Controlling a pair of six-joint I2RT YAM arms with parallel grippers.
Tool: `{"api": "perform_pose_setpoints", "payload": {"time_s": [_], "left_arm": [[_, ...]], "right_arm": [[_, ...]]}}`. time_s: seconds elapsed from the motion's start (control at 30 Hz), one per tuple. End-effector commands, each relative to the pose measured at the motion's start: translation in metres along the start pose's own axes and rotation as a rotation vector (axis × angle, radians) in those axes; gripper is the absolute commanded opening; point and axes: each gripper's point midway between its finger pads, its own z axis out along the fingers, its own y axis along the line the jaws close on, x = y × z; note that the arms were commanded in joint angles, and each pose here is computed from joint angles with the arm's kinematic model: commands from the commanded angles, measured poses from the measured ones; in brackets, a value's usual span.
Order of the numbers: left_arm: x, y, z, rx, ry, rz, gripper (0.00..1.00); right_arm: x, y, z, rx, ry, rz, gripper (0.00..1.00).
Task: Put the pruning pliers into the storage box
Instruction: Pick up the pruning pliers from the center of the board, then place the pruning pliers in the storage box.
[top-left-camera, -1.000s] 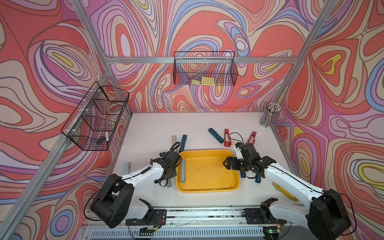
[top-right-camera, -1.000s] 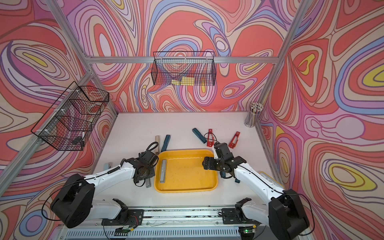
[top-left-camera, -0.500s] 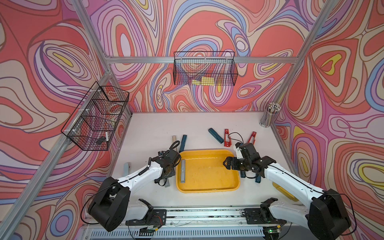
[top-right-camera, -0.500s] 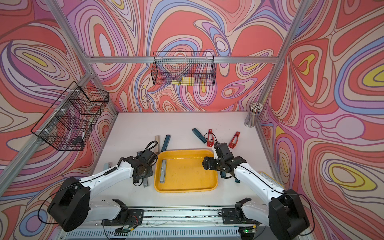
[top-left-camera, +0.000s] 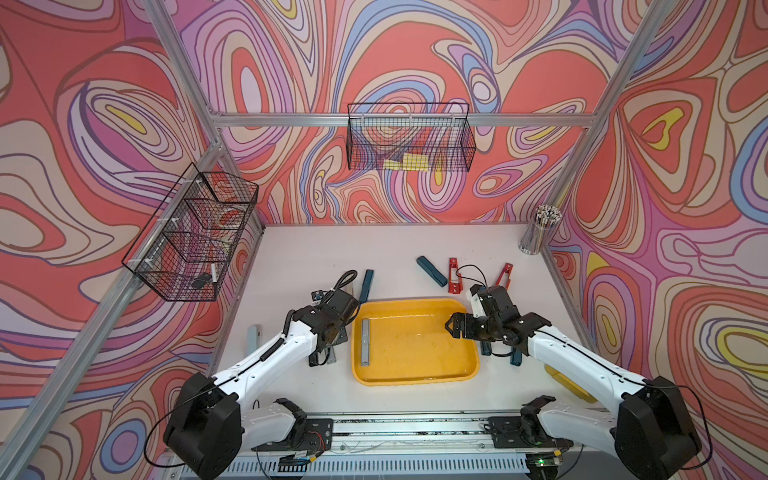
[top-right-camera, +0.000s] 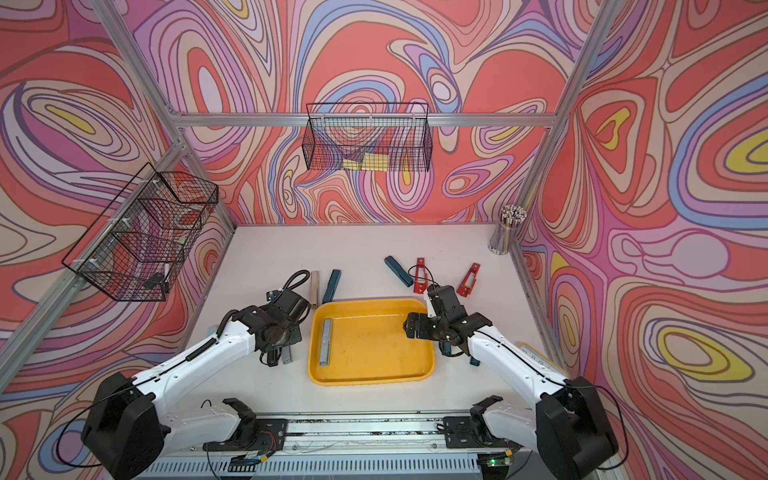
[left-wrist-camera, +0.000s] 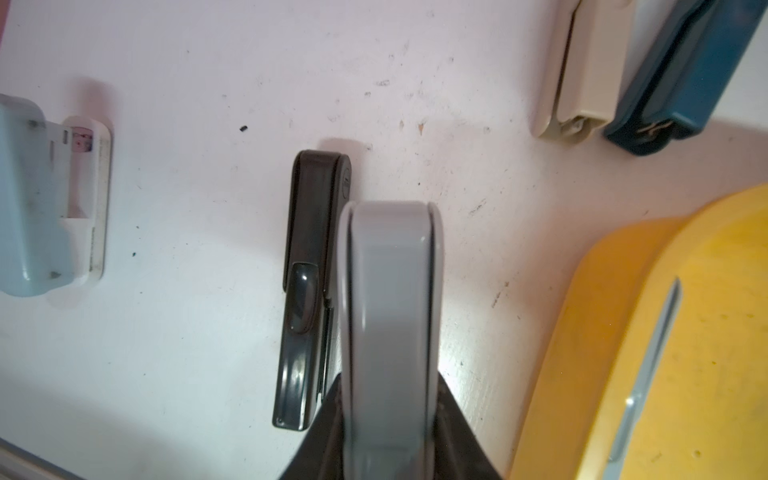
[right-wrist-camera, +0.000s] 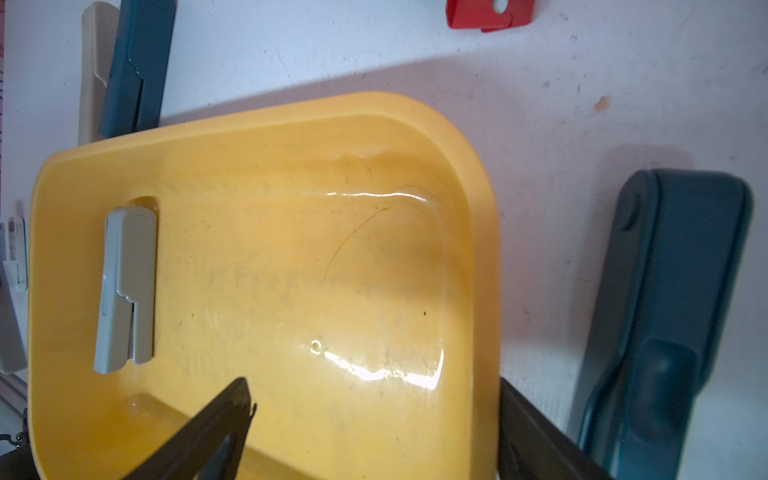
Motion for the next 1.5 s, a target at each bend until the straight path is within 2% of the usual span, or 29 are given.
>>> {"api": "perform_pose_setpoints", "payload": {"time_s": [0.0, 0.17, 0.47, 0.77, 0.97, 1.47], "left_arm": [[-0.011, 0.013, -0.015, -0.036, -0.040, -0.003, 0.00], [-0.023, 0.003, -0.029, 0.013, -0.062, 0.001, 0.00], [-0.031, -0.005, -0.033, 0.037, -0.074, 0.020, 0.00], [-0.037, -0.054, -0.039, 0.248, -0.037, 0.005, 0.00], [-0.036, -0.069, -0.038, 0.314, -0.022, -0.008, 0.00], [-0.038, -0.091, -0.040, 0.398, 0.006, -0.005, 0.00]], "right_arm": [[0.004, 0.004, 0.005, -0.029, 0.010, 0.013, 0.91], [0.005, 0.004, 0.004, -0.033, 0.005, 0.017, 0.91], [0.002, 0.004, 0.001, -0.023, -0.001, 0.017, 0.92], [-0.002, -0.004, -0.003, 0.037, -0.005, -0.004, 0.93], [-0.002, -0.007, -0.005, 0.059, -0.005, -0.007, 0.93], [-0.035, -0.002, -0.019, 0.117, -0.064, -0.089, 0.98]]}}
